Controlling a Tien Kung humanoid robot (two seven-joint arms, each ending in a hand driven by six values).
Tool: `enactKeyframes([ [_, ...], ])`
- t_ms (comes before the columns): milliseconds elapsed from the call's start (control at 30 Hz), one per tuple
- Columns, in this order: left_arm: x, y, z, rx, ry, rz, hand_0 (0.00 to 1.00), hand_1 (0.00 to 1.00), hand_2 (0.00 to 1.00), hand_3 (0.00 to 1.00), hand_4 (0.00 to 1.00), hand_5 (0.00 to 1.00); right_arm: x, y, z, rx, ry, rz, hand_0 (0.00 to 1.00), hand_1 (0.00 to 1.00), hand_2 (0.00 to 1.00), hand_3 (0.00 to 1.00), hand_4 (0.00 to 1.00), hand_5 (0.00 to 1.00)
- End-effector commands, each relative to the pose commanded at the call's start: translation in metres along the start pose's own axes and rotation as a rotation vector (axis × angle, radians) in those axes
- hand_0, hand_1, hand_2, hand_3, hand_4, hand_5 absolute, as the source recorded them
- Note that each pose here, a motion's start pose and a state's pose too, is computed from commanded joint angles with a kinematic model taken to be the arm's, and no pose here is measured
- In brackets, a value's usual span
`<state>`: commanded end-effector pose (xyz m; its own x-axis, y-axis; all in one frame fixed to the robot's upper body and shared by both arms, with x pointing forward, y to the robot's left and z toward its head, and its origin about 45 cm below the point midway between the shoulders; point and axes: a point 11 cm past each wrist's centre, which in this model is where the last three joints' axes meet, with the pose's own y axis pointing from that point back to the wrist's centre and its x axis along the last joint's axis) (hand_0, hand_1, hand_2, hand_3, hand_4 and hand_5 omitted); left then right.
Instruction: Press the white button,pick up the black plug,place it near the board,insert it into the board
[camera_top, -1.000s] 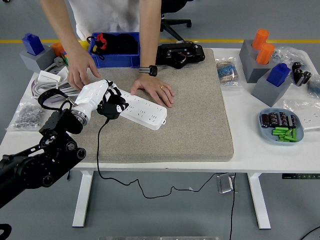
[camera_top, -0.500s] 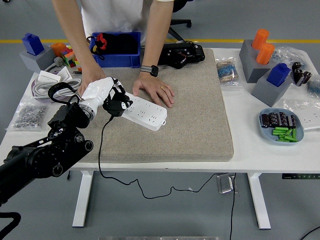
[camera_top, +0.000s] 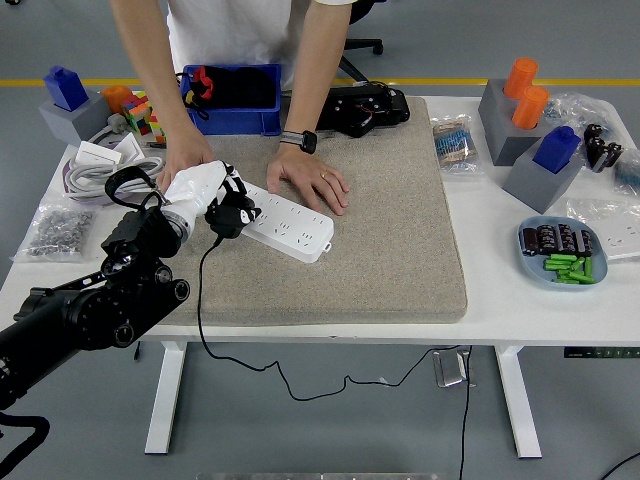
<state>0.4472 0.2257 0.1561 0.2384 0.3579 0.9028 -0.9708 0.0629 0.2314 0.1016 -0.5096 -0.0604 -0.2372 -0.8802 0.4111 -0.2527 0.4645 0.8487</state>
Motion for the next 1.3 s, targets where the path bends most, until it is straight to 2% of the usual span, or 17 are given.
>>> enactKeyframes([
  [400,0.001,-0.004,-0.004,0.021,-0.027,-0.003,0.272,0.231,0.253,0.385,0.318,0.002,0.001,0.000,0.001,-0.002,-0.001,0.001,0.749,0.625,0.622,0.597,0.627,0.397],
  [933,0.003,-0.005,-0.012,0.033,-0.056,-0.014,0.272,0.229,0.253,0.385,0.318,0.002,0.000,0.000,0.001,-0.001,-0.006,-0.001,0.749,0.624,0.622,0.598,0.627,0.396],
  [967,0.003,-0.005,-0.012,0.032,-0.056,-0.013,0.310,0.310,0.312,0.477,0.440,0.002,0.000,0.000,0.001,0.000,-0.006,-0.001,0.749,0.625,0.622,0.598,0.627,0.396],
  [1133,0.004,-0.006,-0.011,0.028,-0.059,-0.010,0.310,0.310,0.312,0.477,0.440,0.002,0.000,0.000,0.000,0.002,-0.009,-0.001,0.749,0.625,0.622,0.598,0.627,0.396],
  [1167,0.004,-0.006,-0.011,0.027,-0.058,-0.009,0.427,0.504,0.482,0.591,0.563,0.002,0.000,0.000,0.000,0.001,-0.009,-0.001,0.748,0.624,0.622,0.597,0.626,0.395],
  [1300,0.005,-0.005,-0.010,0.015,-0.055,-0.003,0.427,0.504,0.482,0.591,0.563,0.002,-0.001,0.000,0.001,-0.001,-0.009,-0.002,0.748,0.624,0.622,0.597,0.626,0.395],
])
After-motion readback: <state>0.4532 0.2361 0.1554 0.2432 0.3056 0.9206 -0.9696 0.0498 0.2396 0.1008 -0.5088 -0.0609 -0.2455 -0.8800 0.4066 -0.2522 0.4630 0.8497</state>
